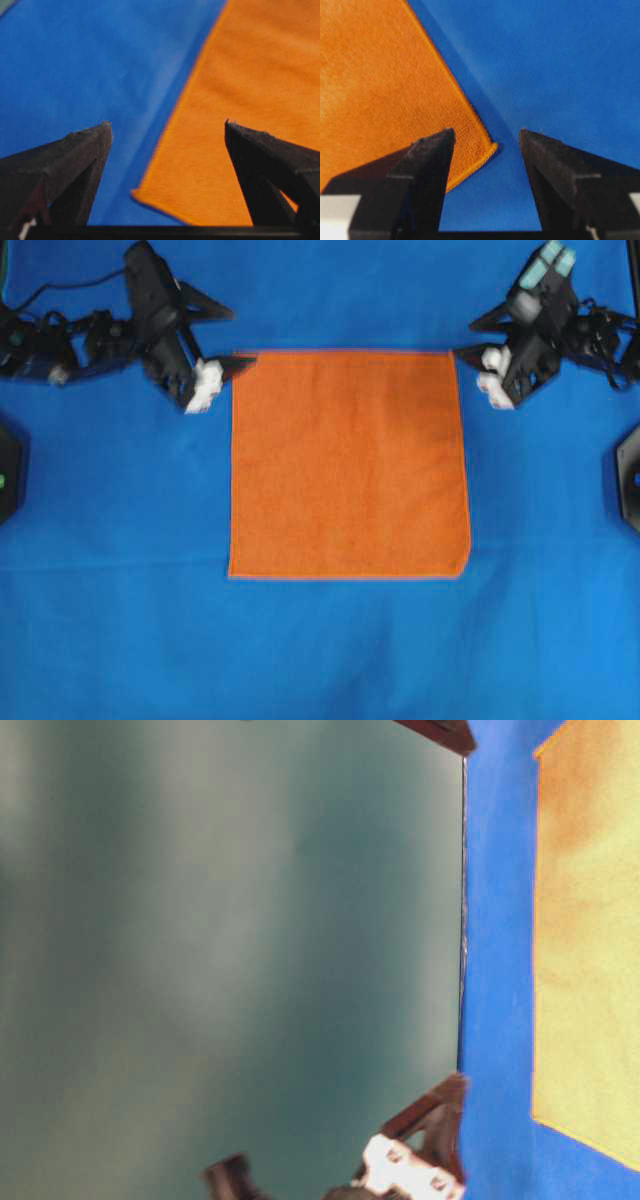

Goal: Fold the orange towel.
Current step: 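Move both grippers to the towel's far corners and grasp them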

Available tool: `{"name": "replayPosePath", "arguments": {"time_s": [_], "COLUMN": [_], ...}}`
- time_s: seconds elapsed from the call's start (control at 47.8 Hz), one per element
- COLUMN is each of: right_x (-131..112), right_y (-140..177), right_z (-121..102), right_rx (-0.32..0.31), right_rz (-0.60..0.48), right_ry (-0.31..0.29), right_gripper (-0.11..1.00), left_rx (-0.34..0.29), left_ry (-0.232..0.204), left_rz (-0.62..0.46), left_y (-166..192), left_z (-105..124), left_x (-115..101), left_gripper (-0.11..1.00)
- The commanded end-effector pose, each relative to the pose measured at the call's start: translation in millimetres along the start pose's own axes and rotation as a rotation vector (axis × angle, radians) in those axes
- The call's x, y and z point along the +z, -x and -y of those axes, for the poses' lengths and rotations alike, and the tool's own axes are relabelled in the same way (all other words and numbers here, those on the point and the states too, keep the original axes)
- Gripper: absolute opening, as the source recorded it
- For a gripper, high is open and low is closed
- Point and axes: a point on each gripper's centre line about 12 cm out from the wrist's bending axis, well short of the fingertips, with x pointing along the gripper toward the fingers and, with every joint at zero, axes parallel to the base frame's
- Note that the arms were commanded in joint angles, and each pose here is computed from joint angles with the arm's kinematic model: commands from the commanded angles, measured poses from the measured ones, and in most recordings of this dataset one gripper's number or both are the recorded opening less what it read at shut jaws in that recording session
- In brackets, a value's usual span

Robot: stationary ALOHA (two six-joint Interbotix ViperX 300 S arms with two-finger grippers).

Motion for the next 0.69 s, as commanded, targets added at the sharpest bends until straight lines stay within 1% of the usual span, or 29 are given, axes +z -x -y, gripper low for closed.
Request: {"name": "replayPosePath", "arguments": {"time_s": [0.0, 0.23, 0.376, 0.502, 0.565, 0.607, 0.669], "right_x": [3.9, -13.5, -20.1, -21.6, -22.4, -23.4, -24.2], "right_y": [-10.6, -34.3, -43.4, -47.6, -47.0, -46.8, -46.4], "right_z": [3.2, 5.4, 6.2, 6.4, 6.3, 6.3, 5.9], "right_rx": [-0.007, -0.01, -0.012, -0.013, -0.013, -0.013, -0.012], "right_rz": [0.016, -0.023, -0.049, -0.059, -0.061, -0.065, -0.07], "right_ry": [0.001, -0.004, -0.005, -0.007, -0.006, -0.006, -0.005], "right_gripper": [0.59, 0.59, 0.58, 0.56, 0.51, 0.42, 0.25], "left_rx": [0.015, 0.022, 0.028, 0.032, 0.032, 0.03, 0.025], "left_ry": [0.007, 0.008, 0.008, 0.011, 0.012, 0.007, -0.003], "left_rz": [0.011, -0.052, -0.081, -0.093, -0.104, -0.116, -0.128], "left_y": [-12.2, -33.4, -39.7, -41.3, -41.2, -41.0, -40.7], "left_z": [-5.8, -8.3, -10.7, -12.4, -12.5, -11.8, -10.1], "left_x": [1.2, -24.0, -33.3, -36.0, -37.2, -38.7, -39.8], "left_gripper": [0.89, 0.89, 0.89, 0.85, 0.8, 0.73, 0.56]}}
